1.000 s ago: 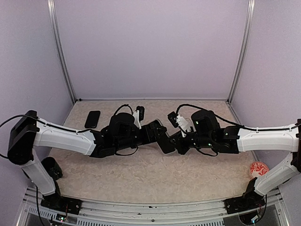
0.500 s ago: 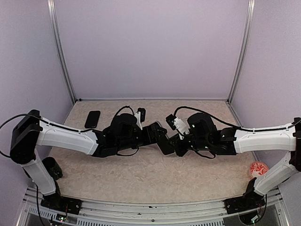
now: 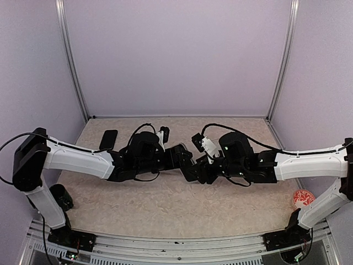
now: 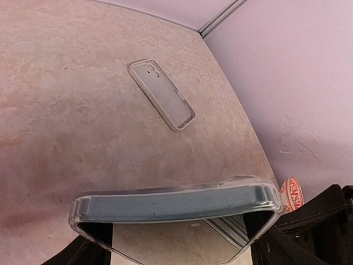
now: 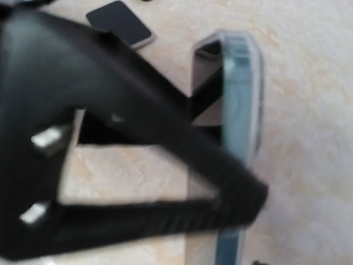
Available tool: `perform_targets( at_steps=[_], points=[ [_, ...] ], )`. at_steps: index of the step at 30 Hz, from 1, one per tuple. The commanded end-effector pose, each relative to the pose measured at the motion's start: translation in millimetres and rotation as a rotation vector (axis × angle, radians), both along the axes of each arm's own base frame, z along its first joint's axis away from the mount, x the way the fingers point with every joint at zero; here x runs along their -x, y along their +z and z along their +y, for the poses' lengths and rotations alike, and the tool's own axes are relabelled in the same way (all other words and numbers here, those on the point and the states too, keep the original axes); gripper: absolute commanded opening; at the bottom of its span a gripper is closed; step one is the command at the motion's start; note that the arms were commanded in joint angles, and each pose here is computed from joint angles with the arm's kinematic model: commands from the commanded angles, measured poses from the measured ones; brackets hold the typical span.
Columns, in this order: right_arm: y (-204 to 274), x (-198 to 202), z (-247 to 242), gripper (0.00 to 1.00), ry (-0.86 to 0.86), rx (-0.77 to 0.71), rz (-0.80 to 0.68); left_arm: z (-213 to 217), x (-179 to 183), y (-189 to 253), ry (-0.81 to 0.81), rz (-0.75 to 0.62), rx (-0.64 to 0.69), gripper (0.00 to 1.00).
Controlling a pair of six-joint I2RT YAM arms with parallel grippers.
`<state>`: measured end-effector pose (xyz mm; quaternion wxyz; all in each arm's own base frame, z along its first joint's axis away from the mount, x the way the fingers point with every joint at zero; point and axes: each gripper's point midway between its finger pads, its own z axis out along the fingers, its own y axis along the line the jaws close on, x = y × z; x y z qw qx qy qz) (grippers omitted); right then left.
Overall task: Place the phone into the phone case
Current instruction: Pass from the right arm to the left, then place the phone with the phone case at the corner of the board.
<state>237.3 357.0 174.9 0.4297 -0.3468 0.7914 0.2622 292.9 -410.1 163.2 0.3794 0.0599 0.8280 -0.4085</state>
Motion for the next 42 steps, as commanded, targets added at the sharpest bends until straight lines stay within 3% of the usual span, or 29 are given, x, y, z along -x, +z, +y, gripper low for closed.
perform_targets(
  at_steps=[1, 6, 7, 8, 26, 42],
  points=[
    [27.6, -1.6, 4.7, 0.65, 0.004, -0.056, -0.055, 13.6, -20.1, 26.0, 0.014, -0.073, 0.005, 0.61],
    [27.5, 1.3, 0.9, 0.85, 0.013, -0.047, -0.065, 35.9, -38.4, 28.3, 0.023, -0.093, -0.053, 0.60],
    [27.2, 1.8, 0.0, 0.97, 0.013, -0.047, -0.065, 40.8, -41.9, 28.4, 0.028, -0.097, -0.070, 0.61],
    [27.2, 2.2, -0.7, 0.99, 0.013, -0.048, -0.067, 45.3, -45.8, 28.3, 0.033, -0.102, -0.088, 0.60],
    [15.8, 5.2, -11.5, 1.00, -0.003, -0.026, -0.063, 137.1, -140.3, 47.4, 0.120, -0.225, -0.445, 0.61],
    [8.0, 8.3, -23.8, 1.00, -0.023, -0.018, -0.058, 203.1, -199.9, -1.5, 0.226, -0.110, -0.660, 0.61]
  ],
)
